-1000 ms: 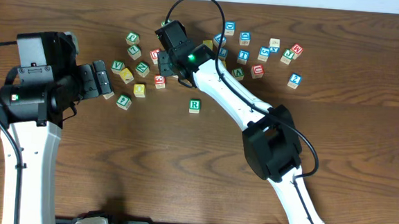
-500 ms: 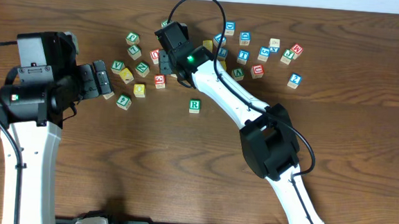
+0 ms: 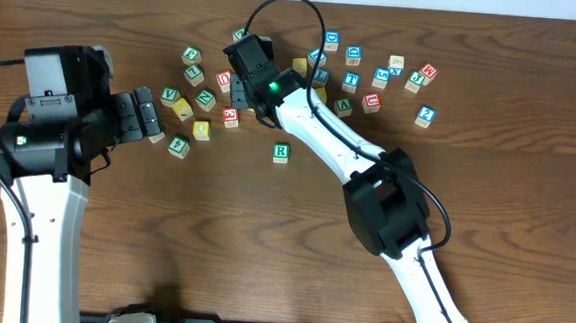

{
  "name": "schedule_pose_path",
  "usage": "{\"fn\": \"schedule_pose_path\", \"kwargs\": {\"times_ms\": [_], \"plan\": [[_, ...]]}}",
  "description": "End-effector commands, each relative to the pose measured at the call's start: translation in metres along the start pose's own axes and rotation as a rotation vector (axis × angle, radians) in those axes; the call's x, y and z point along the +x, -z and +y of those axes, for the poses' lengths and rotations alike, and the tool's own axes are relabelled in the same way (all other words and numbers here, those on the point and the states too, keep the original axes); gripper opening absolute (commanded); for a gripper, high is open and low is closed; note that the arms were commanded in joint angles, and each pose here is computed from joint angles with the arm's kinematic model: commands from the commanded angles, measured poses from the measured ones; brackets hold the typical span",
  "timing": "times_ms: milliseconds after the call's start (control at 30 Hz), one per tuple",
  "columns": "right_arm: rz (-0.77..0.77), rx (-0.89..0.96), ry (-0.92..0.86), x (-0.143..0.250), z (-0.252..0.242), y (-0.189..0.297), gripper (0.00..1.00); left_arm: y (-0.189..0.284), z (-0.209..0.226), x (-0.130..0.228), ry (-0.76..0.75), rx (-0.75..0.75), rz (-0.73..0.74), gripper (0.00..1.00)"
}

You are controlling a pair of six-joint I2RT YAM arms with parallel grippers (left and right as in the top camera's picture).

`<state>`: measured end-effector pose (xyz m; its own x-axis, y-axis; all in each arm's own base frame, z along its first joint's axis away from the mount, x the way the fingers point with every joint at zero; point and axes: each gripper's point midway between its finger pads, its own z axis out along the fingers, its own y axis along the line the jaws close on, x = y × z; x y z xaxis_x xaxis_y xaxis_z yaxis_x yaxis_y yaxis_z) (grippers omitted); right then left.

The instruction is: Spell out ROBOT

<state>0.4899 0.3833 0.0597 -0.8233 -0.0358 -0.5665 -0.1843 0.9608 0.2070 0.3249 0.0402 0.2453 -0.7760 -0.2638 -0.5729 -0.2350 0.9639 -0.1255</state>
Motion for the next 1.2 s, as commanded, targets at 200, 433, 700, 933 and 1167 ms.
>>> {"fn": "schedule_pose_path", "kwargs": {"times_ms": [200, 433, 700, 933, 1167], "plan": [[-0.006, 0.042, -0.007, 0.0038, -0.0067, -0.0096, 0.41, 0.0051, 0.0014, -0.0077, 0.013, -0.006, -0.021, 0.98], [-0.002, 0.044, -0.025, 0.0048, -0.0072, -0.0096, 0.41, 0.0051, 0.0014, -0.0077, 0.013, -0.006, -0.021, 0.98], [0.0, 0.045, -0.025, 0.0054, -0.0075, -0.0096, 0.4, 0.0051, 0.0014, -0.0077, 0.013, -0.006, -0.021, 0.98], [0.007, 0.049, -0.024, 0.007, -0.0084, -0.0095, 0.4, 0.0051, 0.0015, -0.0077, 0.013, -0.006, -0.021, 0.98], [0.013, 0.053, -0.028, 0.0087, -0.0095, -0.0095, 0.4, 0.0051, 0.0015, -0.0077, 0.013, -0.006, -0.021, 0.98]]}}
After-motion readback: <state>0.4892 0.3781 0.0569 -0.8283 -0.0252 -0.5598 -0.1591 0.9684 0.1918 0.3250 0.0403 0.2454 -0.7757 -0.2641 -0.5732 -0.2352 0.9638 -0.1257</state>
